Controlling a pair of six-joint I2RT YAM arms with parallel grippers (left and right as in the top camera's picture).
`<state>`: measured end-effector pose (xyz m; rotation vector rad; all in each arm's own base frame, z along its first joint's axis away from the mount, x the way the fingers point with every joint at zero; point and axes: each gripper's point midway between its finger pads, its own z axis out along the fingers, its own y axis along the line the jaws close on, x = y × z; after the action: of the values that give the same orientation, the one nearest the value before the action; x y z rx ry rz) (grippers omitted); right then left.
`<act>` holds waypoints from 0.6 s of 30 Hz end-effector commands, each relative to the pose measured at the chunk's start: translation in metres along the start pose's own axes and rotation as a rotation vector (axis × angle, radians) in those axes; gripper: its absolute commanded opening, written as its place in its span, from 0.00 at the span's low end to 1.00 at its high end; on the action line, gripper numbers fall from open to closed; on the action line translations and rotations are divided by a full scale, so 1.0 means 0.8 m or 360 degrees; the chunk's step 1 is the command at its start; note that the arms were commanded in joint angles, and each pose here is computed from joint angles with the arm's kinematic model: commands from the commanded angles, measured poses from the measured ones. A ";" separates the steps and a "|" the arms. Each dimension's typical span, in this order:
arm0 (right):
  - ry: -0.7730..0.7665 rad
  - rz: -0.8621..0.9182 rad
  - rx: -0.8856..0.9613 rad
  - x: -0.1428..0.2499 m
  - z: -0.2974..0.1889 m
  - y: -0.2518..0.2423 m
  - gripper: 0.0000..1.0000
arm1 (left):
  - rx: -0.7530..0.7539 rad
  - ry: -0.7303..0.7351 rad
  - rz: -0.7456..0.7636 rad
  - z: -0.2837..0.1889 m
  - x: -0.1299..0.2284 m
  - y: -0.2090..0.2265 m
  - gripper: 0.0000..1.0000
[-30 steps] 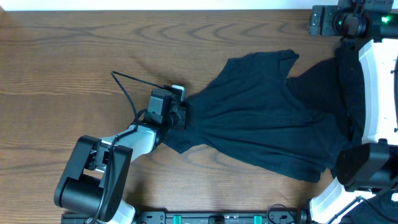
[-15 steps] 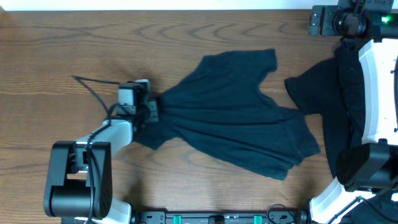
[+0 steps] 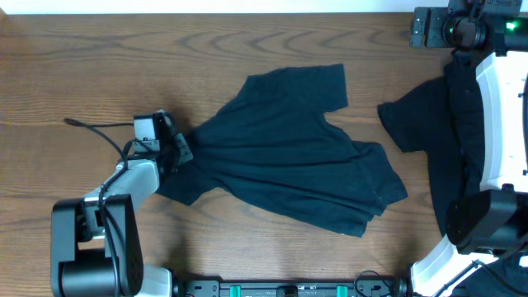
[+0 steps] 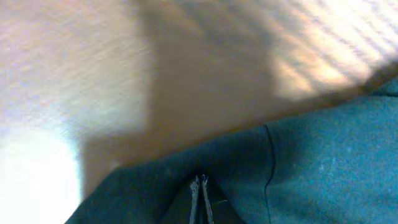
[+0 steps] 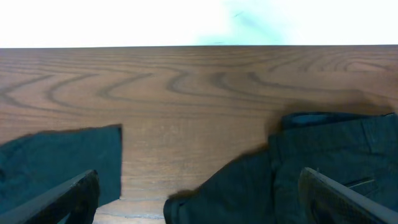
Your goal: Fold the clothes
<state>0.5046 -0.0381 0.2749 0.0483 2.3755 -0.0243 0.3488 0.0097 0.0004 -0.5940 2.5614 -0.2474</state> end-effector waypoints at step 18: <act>0.0012 0.0017 -0.0005 0.003 0.003 0.000 0.99 | 0.0125 -0.0448 -0.0020 -0.186 -0.029 -0.021 0.54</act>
<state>0.5045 -0.0381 0.2749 0.0483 2.3759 -0.0242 0.2997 0.0127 0.1366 -0.5680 2.2870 -0.2563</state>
